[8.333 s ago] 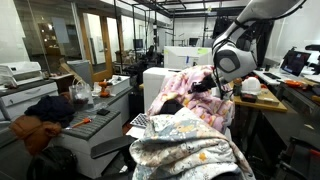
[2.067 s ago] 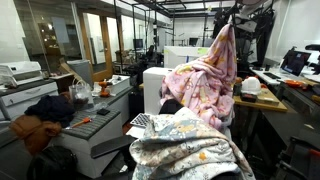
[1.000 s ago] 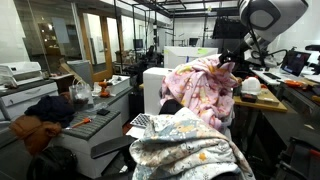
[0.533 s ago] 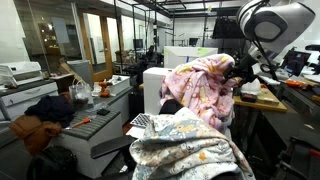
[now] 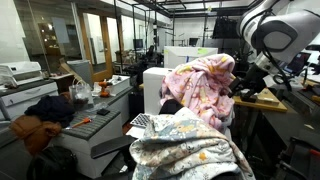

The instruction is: Put the fleece on the boxes

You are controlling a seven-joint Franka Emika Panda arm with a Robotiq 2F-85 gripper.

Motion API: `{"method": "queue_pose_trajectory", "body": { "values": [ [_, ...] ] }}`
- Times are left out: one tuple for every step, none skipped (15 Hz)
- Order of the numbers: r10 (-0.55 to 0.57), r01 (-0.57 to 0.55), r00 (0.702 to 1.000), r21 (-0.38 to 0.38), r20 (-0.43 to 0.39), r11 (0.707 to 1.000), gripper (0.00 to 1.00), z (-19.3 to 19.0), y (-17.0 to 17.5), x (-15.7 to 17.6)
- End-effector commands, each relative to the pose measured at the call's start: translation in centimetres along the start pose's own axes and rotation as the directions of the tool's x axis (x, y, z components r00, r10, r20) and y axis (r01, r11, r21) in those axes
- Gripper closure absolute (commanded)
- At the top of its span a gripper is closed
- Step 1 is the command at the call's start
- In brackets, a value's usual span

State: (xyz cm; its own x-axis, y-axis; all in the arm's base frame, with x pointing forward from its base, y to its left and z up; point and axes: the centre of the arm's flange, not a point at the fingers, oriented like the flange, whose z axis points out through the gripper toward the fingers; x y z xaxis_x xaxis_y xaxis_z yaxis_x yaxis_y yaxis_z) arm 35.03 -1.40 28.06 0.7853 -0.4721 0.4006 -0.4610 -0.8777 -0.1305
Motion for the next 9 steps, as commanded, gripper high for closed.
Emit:
{"method": "queue_pose_trajectory", "body": {
  "values": [
    [-0.132,0.131,0.986,0.010,0.100,0.991,0.00,-5.8,-1.3,3.9],
    [-0.143,0.144,0.983,0.000,0.113,0.990,0.00,-5.7,-1.2,3.2],
    [-0.154,0.157,0.980,-0.012,0.125,0.988,0.00,-5.6,-1.0,2.3],
    [-0.167,0.171,0.976,-0.019,0.137,0.985,0.00,-5.5,-0.8,1.5],
    [-0.179,0.185,0.973,-0.027,0.148,0.982,0.00,-5.3,-0.6,0.9],
    [-0.190,0.197,0.969,-0.030,0.160,0.980,0.00,-5.1,-0.4,0.3],
    [-0.204,0.213,0.964,-0.035,0.168,0.977,0.00,-5.0,-0.3,-0.3],
    [-0.213,0.221,0.963,-0.034,0.167,0.975,0.00,-4.9,-0.1,-0.8],
    [-0.198,0.206,0.968,-0.037,0.153,0.978,0.00,-4.8,0.0,-1.2]
  ]
}}
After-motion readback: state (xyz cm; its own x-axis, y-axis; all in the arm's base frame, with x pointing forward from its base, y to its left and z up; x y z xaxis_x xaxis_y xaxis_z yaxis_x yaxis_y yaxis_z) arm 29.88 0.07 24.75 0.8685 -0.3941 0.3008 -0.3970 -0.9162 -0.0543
